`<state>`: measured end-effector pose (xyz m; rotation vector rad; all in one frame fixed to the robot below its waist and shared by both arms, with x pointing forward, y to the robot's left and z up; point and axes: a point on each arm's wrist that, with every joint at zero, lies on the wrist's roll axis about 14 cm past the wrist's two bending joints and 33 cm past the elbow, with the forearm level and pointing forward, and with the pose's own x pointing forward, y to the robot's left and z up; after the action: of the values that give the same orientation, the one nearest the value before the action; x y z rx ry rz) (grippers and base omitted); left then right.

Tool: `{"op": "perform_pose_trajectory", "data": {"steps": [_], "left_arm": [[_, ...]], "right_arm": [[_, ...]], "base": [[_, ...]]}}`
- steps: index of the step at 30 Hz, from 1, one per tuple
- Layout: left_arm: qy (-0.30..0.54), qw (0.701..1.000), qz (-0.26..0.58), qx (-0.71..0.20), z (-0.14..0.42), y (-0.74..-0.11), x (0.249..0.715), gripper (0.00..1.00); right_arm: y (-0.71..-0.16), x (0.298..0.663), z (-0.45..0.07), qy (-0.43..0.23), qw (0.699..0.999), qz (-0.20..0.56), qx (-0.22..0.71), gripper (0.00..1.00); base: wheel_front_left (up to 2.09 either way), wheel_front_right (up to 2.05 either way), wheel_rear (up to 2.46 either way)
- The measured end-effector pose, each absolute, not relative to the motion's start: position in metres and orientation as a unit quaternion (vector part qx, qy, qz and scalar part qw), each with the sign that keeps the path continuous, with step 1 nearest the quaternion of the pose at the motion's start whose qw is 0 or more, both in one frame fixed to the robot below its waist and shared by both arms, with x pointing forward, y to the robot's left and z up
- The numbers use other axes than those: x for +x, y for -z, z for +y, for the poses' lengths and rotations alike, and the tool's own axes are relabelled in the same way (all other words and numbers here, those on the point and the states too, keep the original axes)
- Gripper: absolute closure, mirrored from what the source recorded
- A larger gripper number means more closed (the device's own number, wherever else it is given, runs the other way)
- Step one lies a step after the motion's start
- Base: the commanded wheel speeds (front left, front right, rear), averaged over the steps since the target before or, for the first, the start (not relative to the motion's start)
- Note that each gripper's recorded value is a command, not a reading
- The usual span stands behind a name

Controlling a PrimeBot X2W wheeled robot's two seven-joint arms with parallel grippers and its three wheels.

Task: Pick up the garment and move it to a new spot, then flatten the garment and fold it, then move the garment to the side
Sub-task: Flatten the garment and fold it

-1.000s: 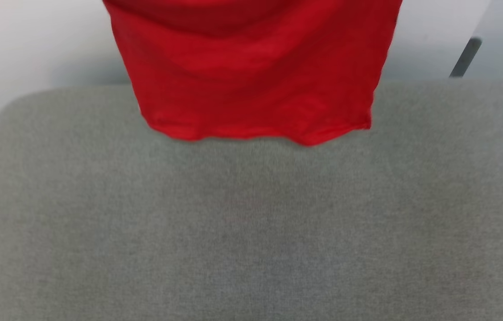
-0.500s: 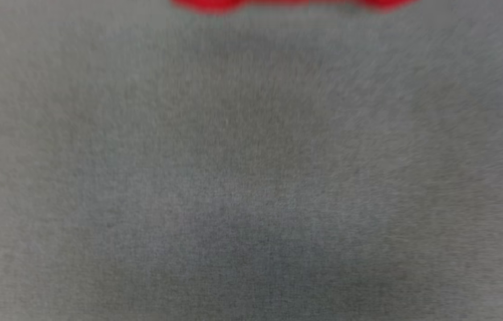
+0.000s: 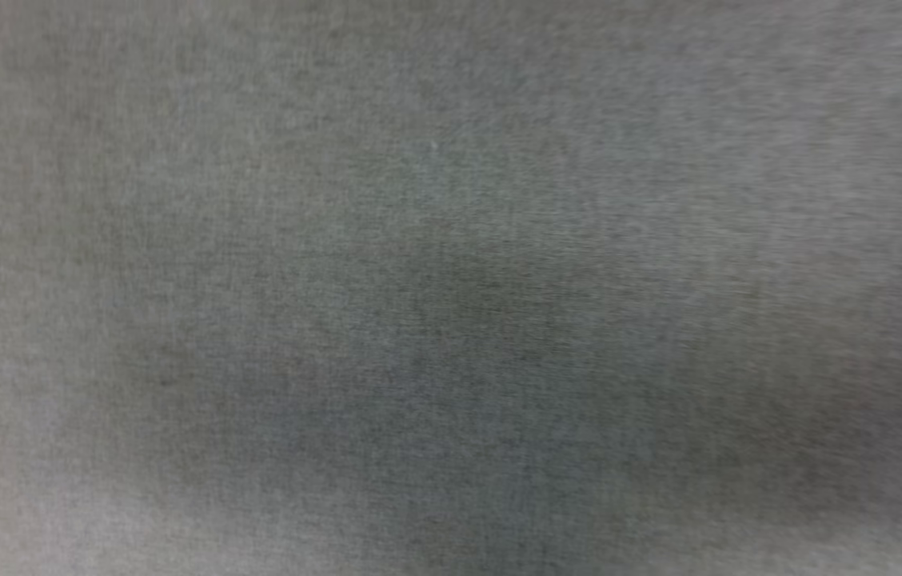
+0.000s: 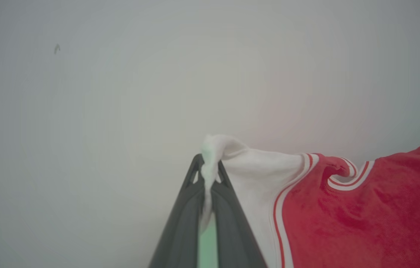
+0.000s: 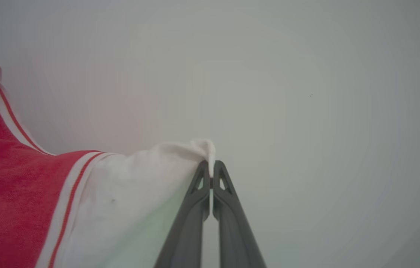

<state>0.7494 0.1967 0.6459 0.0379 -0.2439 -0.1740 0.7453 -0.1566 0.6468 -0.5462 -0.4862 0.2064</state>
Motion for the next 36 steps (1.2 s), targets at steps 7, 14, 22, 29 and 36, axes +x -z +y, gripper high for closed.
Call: {"op": "perform_pose_trajectory", "data": {"steps": [7, 14, 22, 29, 36], "left_arm": [[0.063, 0.996, -0.054, 0.02, 0.219, -0.578, 0.748, 1.0], [0.074, 0.997, -0.026, -0.003, 0.217, -0.556, 0.722, 1.0], [0.097, 0.995, 0.003, -0.024, 0.224, -0.546, 0.666, 1.0], [0.105, 0.993, 0.045, -0.042, 0.244, -0.527, 0.593, 1.0], [0.115, 0.987, 0.09, -0.066, 0.244, -0.502, 0.502, 1.0]], "right_arm": [[-0.564, 0.759, -0.134, -0.134, 0.947, -0.176, -0.233, 1.0], [-0.557, 0.739, -0.119, -0.173, 0.944, -0.169, -0.224, 1.0], [-0.547, 0.683, -0.126, -0.215, 0.946, -0.141, -0.199, 1.0], [-0.536, 0.613, -0.137, -0.242, 0.949, -0.106, -0.173, 1.0], [-0.524, 0.54, -0.17, -0.232, 0.956, -0.06, -0.171, 1.0]], "base": [[0.0, 0.0, 0.0], [0.0, 0.0, 0.0], [0.0, 0.0, 0.0], [0.0, 0.0, 0.0], [0.0, 0.0, 0.0]]}}
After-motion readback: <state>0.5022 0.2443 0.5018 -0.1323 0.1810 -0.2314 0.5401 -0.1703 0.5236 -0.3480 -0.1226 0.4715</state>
